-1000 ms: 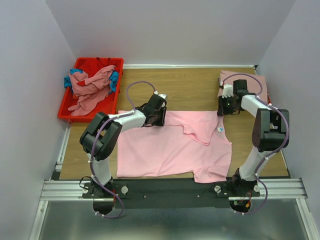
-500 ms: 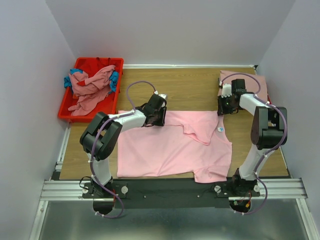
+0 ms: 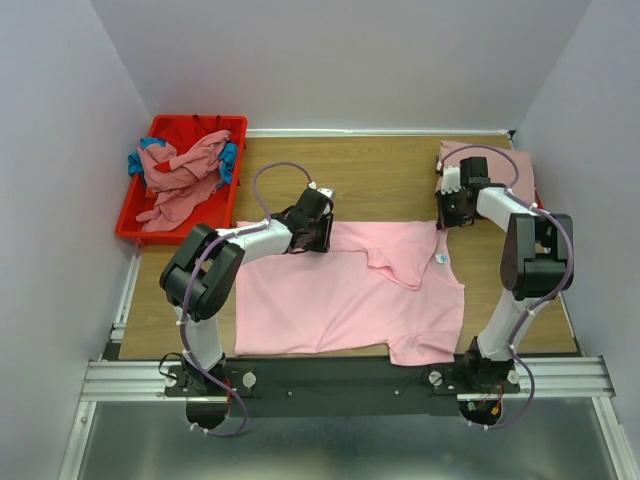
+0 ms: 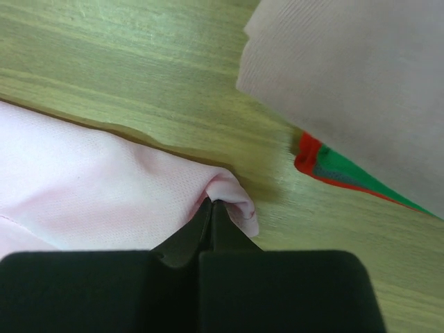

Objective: Fold and stack the t-shirts
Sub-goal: Fold the tshirt

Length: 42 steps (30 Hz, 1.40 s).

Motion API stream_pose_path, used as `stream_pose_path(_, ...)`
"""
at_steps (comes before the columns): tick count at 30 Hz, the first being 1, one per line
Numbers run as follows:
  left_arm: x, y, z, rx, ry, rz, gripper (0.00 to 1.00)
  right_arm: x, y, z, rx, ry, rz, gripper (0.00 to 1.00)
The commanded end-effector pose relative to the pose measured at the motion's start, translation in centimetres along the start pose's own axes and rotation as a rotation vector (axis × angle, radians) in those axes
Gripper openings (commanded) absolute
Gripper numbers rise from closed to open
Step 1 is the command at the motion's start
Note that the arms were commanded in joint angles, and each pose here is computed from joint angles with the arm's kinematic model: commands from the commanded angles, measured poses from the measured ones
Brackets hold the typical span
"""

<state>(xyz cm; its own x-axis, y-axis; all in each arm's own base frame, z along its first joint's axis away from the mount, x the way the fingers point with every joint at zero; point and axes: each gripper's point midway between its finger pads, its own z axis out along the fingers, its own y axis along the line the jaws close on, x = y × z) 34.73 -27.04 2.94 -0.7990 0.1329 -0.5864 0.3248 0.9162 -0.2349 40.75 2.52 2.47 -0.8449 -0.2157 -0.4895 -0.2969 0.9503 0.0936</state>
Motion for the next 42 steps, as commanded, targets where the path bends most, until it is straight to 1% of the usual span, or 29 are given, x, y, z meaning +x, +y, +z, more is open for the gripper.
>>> stream_pose_path(1,0.8,0.2,0.5,0.004,0.034,0.010,0.41,-2.5,-1.5,-2.6,0.107,-0.084,-0.044,0.00)
stream_pose_path(10,1.1,0.5,0.8,-0.006,0.045,0.010,0.41,-2.9,-2.1,-3.7,0.149,-0.101,-0.084,0.01)
stream_pose_path(19,1.4,0.7,1.1,-0.019,0.056,0.013,0.41,-2.6,-2.8,-4.4,0.182,-0.085,-0.164,0.00)
stream_pose_path(25,1.6,1.0,1.2,-0.027,0.062,0.012,0.41,-2.2,-1.7,-4.7,0.097,-0.069,-0.214,0.01)
stream_pose_path(32,1.7,1.3,1.3,-0.034,0.065,0.009,0.41,-1.7,-2.6,-5.9,0.046,-0.080,-0.179,0.00)
stream_pose_path(37,1.7,1.6,1.3,-0.039,0.068,0.007,0.40,-1.2,-2.5,-5.9,0.012,-0.071,-0.173,0.01)
stream_pose_path(42,1.7,1.8,1.4,-0.040,0.068,0.003,0.40,-1.5,-3.6,-6.0,0.053,-0.066,-0.138,0.01)
